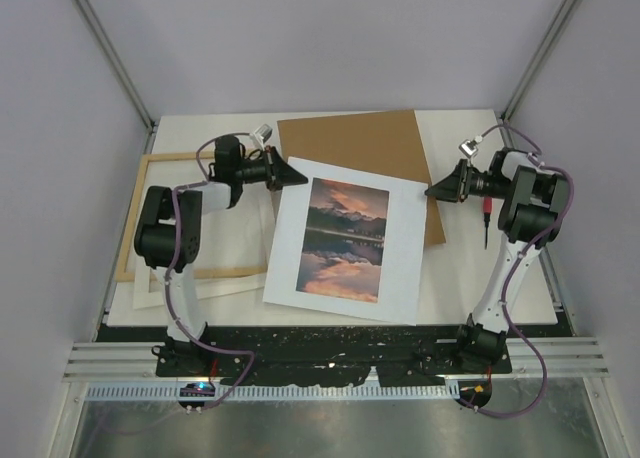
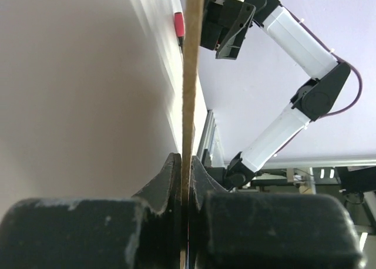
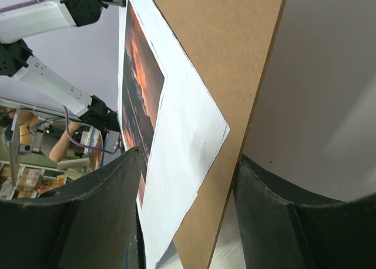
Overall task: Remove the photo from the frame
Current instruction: Place the photo at the center of the board, then place the photo frame at the center of the board.
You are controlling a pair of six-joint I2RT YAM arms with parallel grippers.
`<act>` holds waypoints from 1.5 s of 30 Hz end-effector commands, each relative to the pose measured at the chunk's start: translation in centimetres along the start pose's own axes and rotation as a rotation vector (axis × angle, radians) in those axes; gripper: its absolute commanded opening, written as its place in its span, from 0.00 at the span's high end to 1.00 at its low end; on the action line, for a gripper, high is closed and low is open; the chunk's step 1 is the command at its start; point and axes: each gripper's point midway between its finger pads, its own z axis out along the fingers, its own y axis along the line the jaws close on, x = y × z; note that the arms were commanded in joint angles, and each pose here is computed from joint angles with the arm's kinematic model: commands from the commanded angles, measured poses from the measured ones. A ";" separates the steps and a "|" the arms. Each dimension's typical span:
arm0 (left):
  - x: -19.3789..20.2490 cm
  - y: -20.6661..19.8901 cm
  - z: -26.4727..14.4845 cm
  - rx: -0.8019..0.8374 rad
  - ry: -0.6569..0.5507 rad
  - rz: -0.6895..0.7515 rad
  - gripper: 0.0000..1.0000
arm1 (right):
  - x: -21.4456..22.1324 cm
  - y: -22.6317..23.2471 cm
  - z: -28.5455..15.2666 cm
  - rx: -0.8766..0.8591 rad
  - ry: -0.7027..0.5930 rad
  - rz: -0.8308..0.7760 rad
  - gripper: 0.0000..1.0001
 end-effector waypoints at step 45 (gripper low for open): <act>-7.8 3.8 -15.3 -0.371 -0.407 -0.049 1.00 | 9.3 -1.8 10.9 0.187 0.257 0.323 0.26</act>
